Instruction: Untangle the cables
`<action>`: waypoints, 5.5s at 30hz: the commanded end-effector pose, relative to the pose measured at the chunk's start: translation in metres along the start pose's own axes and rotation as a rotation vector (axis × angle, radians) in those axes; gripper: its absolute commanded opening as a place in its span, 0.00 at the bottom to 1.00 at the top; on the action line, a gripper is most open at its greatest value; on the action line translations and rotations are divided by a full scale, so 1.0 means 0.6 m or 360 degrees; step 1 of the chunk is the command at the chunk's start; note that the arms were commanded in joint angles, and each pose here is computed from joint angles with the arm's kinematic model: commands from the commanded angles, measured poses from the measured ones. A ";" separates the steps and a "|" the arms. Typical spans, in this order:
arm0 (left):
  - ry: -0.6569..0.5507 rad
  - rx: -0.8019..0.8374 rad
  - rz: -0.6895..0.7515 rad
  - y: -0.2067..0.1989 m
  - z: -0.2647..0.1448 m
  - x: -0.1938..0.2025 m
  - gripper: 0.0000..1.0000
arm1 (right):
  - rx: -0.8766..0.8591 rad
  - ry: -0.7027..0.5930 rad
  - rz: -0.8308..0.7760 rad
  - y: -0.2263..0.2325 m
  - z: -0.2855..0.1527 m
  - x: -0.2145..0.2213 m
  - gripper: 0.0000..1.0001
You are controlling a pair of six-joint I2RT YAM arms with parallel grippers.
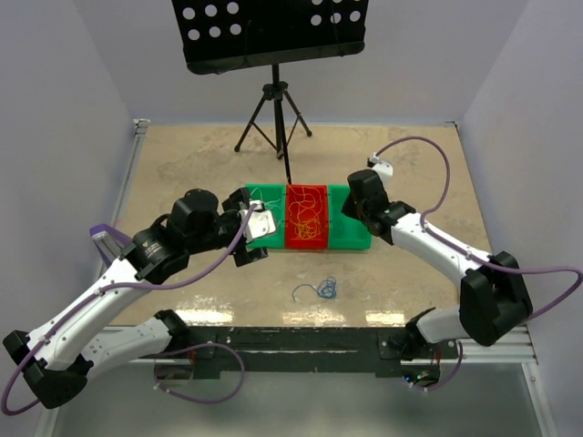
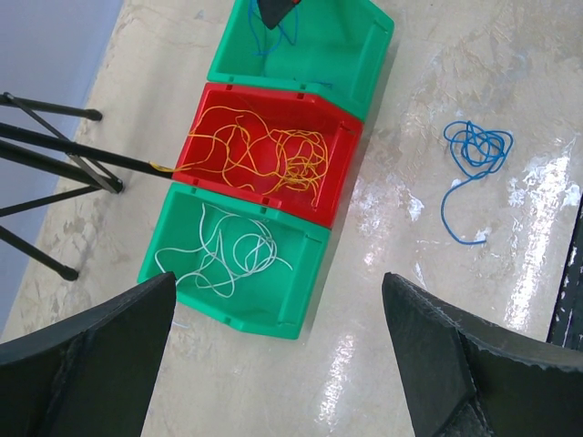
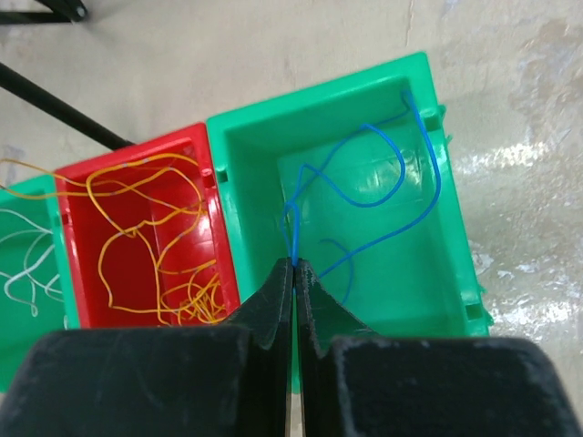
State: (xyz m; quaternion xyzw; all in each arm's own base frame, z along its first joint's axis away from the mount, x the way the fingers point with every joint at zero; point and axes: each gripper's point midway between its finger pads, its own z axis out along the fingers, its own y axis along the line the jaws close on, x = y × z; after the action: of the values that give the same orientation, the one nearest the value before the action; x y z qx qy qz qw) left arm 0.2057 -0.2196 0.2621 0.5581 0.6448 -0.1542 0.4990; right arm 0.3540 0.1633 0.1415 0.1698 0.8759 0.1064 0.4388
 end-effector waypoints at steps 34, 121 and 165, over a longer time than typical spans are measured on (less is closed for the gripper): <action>-0.0089 -0.0095 -0.0075 0.039 -0.011 -0.062 1.00 | -0.0456 0.0323 -0.0015 0.070 -0.191 0.202 0.52; 0.0129 -0.0139 -0.0255 0.039 0.002 -0.007 1.00 | 0.0067 -0.0321 -0.0029 0.047 -0.138 -0.076 0.00; 0.0331 -0.0675 -0.0745 0.251 0.011 0.119 1.00 | 0.0209 -0.0178 -0.0030 -0.012 -0.021 -0.045 0.00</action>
State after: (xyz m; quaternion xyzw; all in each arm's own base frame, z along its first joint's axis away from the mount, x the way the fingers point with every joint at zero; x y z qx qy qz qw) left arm 0.3362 -0.1413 0.2470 0.3245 0.8183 -0.0693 0.4694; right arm 0.3573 0.1457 0.1712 0.1848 0.8580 0.0298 0.4784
